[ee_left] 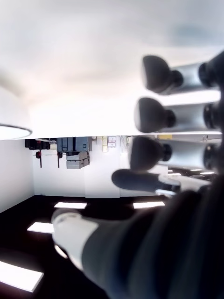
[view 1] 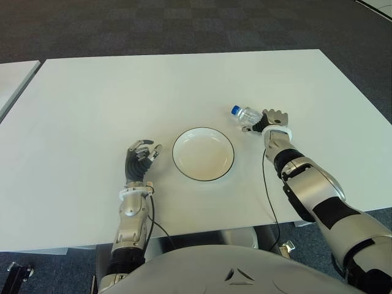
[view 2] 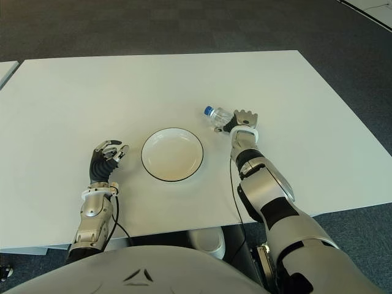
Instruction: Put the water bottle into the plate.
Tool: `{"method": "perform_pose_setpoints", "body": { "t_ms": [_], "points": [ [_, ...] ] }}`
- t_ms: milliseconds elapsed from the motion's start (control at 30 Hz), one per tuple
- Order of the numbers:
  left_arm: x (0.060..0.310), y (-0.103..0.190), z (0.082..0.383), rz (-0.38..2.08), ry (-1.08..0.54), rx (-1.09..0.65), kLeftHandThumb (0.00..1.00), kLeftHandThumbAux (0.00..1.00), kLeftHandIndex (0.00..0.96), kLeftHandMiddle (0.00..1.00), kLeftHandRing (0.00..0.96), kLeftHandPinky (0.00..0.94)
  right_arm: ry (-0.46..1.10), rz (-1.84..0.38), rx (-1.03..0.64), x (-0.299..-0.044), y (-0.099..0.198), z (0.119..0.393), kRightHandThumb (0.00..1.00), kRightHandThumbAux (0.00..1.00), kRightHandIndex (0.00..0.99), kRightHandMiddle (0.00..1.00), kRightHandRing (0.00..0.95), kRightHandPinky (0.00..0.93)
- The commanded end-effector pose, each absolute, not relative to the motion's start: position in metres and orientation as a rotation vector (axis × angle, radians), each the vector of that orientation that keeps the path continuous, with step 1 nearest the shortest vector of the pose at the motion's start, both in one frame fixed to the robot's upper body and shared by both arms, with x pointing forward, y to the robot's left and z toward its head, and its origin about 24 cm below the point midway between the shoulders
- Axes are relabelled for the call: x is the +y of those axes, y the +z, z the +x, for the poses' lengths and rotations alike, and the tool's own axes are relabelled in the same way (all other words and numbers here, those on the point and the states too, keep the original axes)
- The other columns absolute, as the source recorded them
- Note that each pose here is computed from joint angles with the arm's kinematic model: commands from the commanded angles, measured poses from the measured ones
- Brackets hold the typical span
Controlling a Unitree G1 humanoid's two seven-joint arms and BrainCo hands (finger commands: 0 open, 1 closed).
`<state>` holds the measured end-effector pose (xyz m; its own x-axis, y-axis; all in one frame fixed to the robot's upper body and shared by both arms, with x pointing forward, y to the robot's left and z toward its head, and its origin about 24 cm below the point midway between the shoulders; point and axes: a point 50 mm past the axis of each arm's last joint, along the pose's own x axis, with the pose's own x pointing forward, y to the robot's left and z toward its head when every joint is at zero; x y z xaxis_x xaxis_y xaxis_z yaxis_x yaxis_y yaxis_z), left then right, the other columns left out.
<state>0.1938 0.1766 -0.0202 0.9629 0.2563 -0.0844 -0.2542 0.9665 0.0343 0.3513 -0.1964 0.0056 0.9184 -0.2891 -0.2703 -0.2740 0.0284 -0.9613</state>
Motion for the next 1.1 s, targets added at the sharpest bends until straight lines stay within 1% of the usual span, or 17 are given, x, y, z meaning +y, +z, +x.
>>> {"method": "perform_pose_setpoints", "body": {
  "t_ms": [33, 233, 367, 633, 867, 1100],
  "points": [
    [0.177, -0.023, 0.192, 0.026, 0.250, 0.105, 0.699, 0.720, 0.436, 0.850, 0.849, 0.819, 0.089, -1.428, 0.646, -0.197, -0.045, 0.311, 0.696, 0.728, 0.436, 0.782, 0.843, 0.876],
    [0.177, -0.023, 0.193, 0.020, 0.258, 0.101, 0.700, 0.720, 0.436, 0.851, 0.852, 0.830, 0.039, -1.336, 0.629, -0.197, -0.042, 0.314, 0.696, 0.729, 0.436, 0.790, 0.860, 0.886],
    [0.176, -0.023, 0.193, 0.018, 0.257, 0.099, 0.700, 0.720, 0.436, 0.850, 0.852, 0.839, 0.011, -1.302, 0.614, -0.197, -0.038, 0.318, 0.696, 0.729, 0.436, 0.811, 0.871, 0.893],
    [0.177, -0.024, 0.193, 0.021, 0.250, 0.095, 0.699, 0.720, 0.436, 0.850, 0.849, 0.825, -0.063, -1.245, 0.540, -0.196, -0.026, 0.328, 0.697, 0.729, 0.436, 0.868, 0.888, 0.896],
    [0.177, -0.024, 0.194, 0.023, 0.245, 0.094, 0.699, 0.720, 0.436, 0.851, 0.849, 0.820, -0.124, -1.224, 0.446, -0.193, -0.011, 0.339, 0.697, 0.728, 0.436, 0.892, 0.893, 0.897],
    [0.177, -0.024, 0.195, 0.023, 0.239, 0.093, 0.699, 0.720, 0.436, 0.852, 0.848, 0.818, -0.171, -1.209, 0.345, -0.184, 0.017, 0.360, 0.698, 0.728, 0.437, 0.902, 0.893, 0.893]
  ]
}}
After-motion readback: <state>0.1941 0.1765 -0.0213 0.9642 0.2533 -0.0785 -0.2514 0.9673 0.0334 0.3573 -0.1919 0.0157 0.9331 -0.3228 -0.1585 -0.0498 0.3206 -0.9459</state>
